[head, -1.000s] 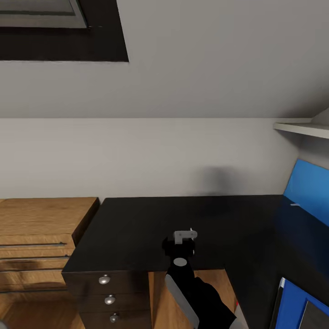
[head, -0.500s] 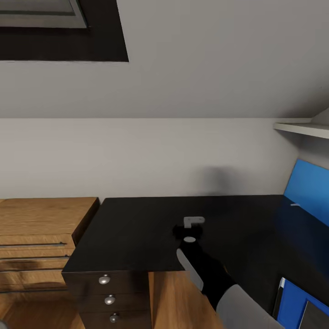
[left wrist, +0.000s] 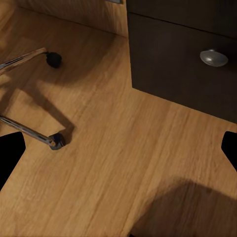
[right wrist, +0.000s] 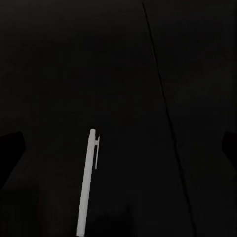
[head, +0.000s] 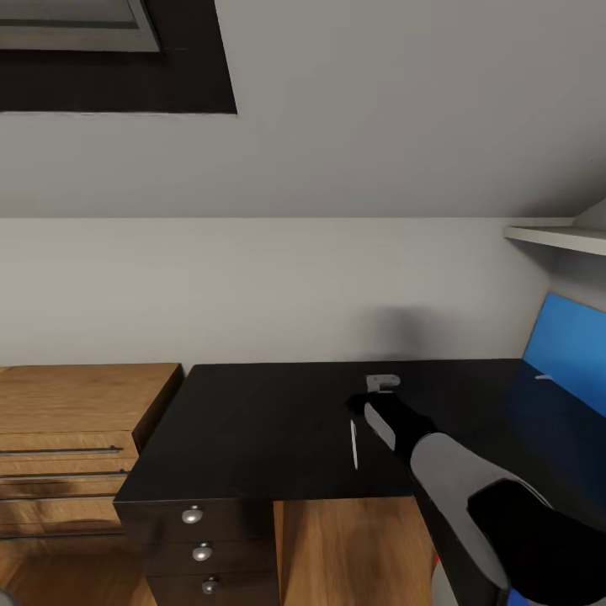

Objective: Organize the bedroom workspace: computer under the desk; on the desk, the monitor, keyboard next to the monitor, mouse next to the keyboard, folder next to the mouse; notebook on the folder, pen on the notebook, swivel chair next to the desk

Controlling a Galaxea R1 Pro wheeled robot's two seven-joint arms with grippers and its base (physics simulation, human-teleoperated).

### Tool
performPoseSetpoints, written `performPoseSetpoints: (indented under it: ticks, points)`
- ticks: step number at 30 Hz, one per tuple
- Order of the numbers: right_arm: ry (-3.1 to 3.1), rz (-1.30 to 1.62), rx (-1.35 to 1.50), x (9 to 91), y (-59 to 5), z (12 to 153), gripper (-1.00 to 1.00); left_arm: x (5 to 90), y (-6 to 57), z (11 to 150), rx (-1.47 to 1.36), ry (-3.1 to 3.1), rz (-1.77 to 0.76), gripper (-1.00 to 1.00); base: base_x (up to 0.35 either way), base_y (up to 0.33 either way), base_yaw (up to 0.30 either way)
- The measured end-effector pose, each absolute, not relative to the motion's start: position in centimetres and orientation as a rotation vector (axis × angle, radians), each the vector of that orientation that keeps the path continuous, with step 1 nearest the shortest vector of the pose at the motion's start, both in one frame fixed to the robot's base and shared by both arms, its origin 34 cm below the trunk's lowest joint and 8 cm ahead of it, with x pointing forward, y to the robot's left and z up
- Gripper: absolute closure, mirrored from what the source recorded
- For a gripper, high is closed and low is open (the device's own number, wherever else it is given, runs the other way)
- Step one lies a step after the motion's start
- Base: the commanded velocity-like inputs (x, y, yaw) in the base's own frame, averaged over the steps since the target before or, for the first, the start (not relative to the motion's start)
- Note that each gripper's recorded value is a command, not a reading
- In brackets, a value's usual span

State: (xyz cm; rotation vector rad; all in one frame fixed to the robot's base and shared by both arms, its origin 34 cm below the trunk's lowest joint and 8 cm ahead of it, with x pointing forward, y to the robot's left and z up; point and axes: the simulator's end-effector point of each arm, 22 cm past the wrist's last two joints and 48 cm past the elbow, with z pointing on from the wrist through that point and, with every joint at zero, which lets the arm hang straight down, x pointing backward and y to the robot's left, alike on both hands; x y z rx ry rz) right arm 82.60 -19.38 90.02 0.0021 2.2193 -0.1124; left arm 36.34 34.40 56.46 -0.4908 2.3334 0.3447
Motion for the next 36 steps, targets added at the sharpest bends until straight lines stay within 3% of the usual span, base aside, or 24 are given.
performPoseSetpoints:
  ticks: [17, 36]
  points:
    - [2.402, -0.091, -0.019, 80.0, -19.5, 86.2, -1.0, 36.3, 34.5, 56.4, -0.493, 2.336, 0.346, -1.0, 0.205, 0.0, 0.0]
    - [2.478, 0.008, -0.088, 78.5, -16.2, 84.3, -1.0, 36.4, 34.6, 55.8, -0.499, 2.327, 0.353, -1.0, 0.014, 0.0, 0.0]
